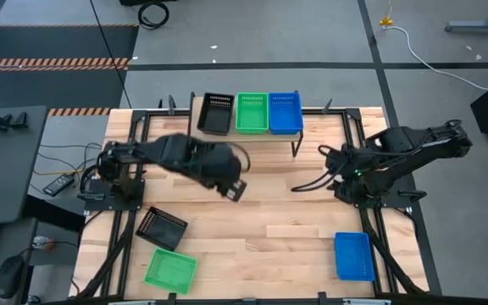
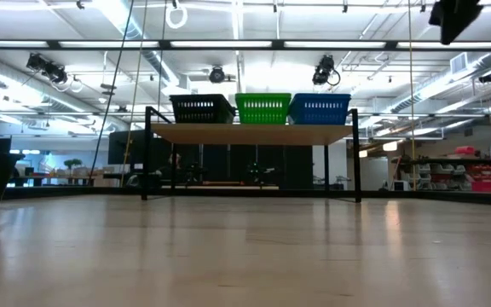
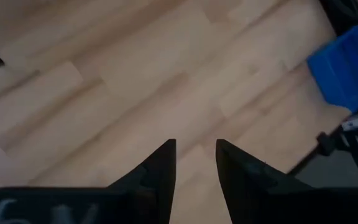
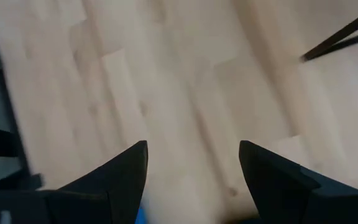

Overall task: Stack baskets on shelf by color
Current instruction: Stack the blue basket on top of the other blue baskets on the shelf

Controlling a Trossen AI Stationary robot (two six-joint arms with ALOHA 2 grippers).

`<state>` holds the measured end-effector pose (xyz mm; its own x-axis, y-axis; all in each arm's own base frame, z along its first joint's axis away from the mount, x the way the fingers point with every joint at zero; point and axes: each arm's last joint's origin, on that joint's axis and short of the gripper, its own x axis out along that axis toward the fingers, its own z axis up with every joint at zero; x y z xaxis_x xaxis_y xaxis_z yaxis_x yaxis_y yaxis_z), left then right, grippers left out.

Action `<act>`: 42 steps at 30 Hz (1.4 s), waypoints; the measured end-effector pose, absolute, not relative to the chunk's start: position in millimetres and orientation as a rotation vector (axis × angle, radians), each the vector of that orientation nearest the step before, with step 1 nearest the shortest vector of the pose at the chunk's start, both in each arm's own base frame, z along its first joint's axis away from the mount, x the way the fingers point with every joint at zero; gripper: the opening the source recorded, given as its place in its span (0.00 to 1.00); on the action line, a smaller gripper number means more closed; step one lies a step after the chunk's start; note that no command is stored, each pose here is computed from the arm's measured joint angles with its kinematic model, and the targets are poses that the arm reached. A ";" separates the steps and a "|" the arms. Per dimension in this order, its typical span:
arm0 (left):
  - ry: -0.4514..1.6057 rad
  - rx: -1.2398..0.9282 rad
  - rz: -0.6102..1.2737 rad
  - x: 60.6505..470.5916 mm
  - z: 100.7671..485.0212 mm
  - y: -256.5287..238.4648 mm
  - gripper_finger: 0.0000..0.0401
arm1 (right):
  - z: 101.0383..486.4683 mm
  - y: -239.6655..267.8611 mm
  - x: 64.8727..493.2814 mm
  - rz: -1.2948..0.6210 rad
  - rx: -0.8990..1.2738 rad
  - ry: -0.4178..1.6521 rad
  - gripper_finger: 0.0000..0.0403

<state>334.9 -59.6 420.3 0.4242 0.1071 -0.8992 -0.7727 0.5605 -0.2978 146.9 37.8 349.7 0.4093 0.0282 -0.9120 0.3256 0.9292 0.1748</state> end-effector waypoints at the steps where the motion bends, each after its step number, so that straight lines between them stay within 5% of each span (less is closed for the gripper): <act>1: 0.983 -0.806 0.628 333.8 419.8 -66.7 0.30 | 345.9 40.4 149.1 -0.176 0.380 1.141 0.64; 12: 1.207 -0.758 0.597 314.3 375.6 -149.3 0.30 | 324.6 60.7 156.8 -0.173 0.673 1.166 0.63; 23: 1.201 -0.693 0.498 280.0 356.4 -222.9 0.30 | 315.9 81.9 136.4 -0.161 0.629 1.405 0.60; 42: 1.061 -1.107 0.496 264.6 347.6 -281.3 0.30 | 271.3 193.6 134.6 0.151 0.358 1.613 0.66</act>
